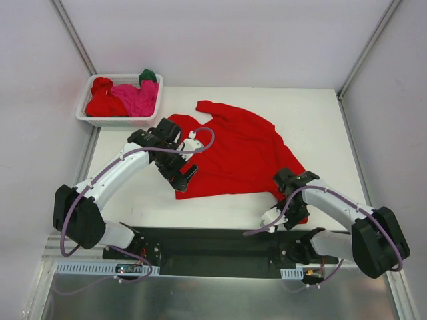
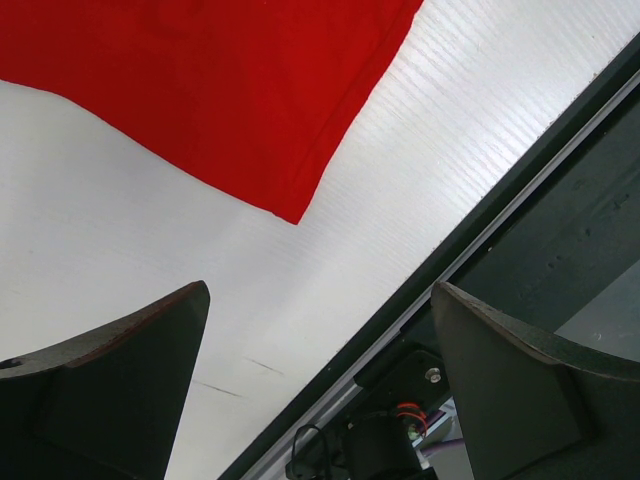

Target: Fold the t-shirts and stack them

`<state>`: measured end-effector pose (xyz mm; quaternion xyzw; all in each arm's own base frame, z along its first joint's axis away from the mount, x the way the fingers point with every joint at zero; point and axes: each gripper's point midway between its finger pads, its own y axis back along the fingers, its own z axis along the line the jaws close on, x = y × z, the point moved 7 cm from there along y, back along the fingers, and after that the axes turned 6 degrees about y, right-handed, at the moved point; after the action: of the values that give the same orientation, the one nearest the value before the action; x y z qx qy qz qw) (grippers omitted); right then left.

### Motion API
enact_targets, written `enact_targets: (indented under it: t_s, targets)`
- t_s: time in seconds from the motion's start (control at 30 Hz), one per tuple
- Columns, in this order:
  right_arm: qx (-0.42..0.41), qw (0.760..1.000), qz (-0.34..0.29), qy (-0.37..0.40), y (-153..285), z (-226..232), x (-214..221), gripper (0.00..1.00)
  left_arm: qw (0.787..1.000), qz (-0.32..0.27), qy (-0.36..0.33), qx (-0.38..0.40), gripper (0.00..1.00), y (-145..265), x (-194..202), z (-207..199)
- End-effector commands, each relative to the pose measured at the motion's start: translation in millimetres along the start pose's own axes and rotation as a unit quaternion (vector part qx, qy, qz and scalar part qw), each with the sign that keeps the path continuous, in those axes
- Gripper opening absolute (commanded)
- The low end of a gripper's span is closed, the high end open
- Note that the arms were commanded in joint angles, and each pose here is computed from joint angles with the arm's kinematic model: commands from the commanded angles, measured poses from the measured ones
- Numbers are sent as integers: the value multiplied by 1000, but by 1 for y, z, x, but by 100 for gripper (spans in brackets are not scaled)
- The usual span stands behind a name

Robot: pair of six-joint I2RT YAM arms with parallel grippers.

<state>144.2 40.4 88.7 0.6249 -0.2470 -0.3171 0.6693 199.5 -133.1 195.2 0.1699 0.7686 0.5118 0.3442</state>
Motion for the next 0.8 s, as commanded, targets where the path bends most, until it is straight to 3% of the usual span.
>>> enact_targets:
  t_s: [0.0, 0.37, 0.5, 0.77]
  targets:
    - [-6, 920, -11, 391, 12, -25, -12, 50, 1000, -3, -5, -10, 94, 5, 0, 1]
    - [0, 918, -10, 396, 4, -28, -12, 43, 1000, -3, -5, -7, 94, 3, -2, 1]
    - [-3, 920, -7, 392, 5, -28, -10, 31, 1000, 1, -4, -7, 94, 2, -1, 2]
    - [-1, 923, -4, 384, 11, -29, -9, 34, 1000, 0, -5, -8, 94, 3, -1, 2]
